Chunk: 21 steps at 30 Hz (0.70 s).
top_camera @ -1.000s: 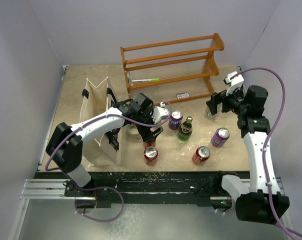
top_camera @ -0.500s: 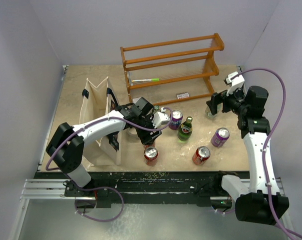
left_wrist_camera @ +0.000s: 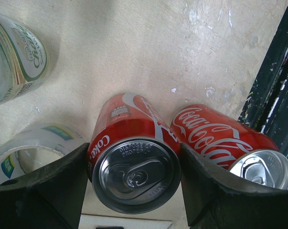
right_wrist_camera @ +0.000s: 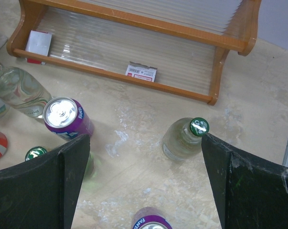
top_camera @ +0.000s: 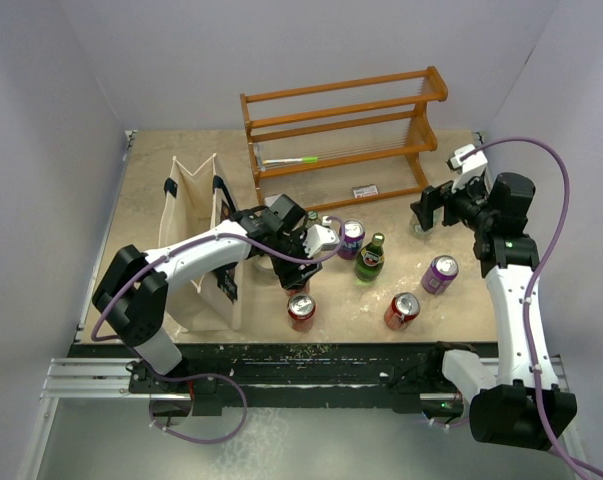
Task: Place the beverage into the canvas bag
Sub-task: Pick up the drink from the center of the board.
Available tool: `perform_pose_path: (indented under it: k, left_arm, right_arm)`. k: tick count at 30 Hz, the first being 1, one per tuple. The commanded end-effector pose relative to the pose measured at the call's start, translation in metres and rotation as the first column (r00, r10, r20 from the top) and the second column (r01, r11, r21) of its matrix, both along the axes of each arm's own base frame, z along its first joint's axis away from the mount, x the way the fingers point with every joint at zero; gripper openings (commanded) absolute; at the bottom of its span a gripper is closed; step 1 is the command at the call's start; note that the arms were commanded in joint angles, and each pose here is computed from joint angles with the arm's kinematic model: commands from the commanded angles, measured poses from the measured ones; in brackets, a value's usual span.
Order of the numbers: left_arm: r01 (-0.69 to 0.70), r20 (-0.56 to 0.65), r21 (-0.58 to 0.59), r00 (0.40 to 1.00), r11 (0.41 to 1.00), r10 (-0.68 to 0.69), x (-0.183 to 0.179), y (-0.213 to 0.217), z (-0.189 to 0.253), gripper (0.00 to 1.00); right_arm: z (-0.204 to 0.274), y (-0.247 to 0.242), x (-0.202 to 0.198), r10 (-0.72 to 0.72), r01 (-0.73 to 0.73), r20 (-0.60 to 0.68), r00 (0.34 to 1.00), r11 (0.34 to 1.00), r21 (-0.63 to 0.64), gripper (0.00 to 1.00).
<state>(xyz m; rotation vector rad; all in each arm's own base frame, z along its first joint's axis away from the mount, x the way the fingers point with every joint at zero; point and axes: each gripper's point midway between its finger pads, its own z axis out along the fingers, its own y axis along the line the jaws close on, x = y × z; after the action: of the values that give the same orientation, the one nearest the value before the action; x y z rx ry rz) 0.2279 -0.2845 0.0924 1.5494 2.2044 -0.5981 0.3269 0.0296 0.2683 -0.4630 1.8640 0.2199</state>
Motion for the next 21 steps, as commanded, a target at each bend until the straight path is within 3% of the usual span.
perform_pose_path:
  k: [1, 4, 12, 21]
  left_arm:
    - [0.059, 0.136, -0.120, 0.990, 0.991, -0.043, 0.013, -0.013, 0.067, 0.30]
    - [0.063, 0.138, -0.182, 0.990, 0.981, -0.038, 0.017, -0.012, 0.097, 0.21]
    - [0.096, 0.244, -0.318, 0.970, 0.943, -0.016, 0.022, 0.007, 0.192, 0.14]
    - [-0.014, 0.384, -0.437, 0.901, 0.899, 0.201, 0.037, 0.068, 0.295, 0.06]
  right_arm:
    - [0.005, 0.000, 0.003, 0.001, -0.002, 0.030, 1.000, 1.000, 0.008, 1.00]
    - [0.005, 0.000, 0.005, 0.007, -0.007, 0.023, 1.000, 1.000, 0.009, 1.00]
    - [0.012, -0.001, 0.014, 0.019, -0.019, 0.019, 1.000, 1.000, -0.017, 1.00]
    - [0.013, 0.002, 0.024, 0.068, -0.069, -0.048, 0.997, 0.997, -0.024, 1.00]
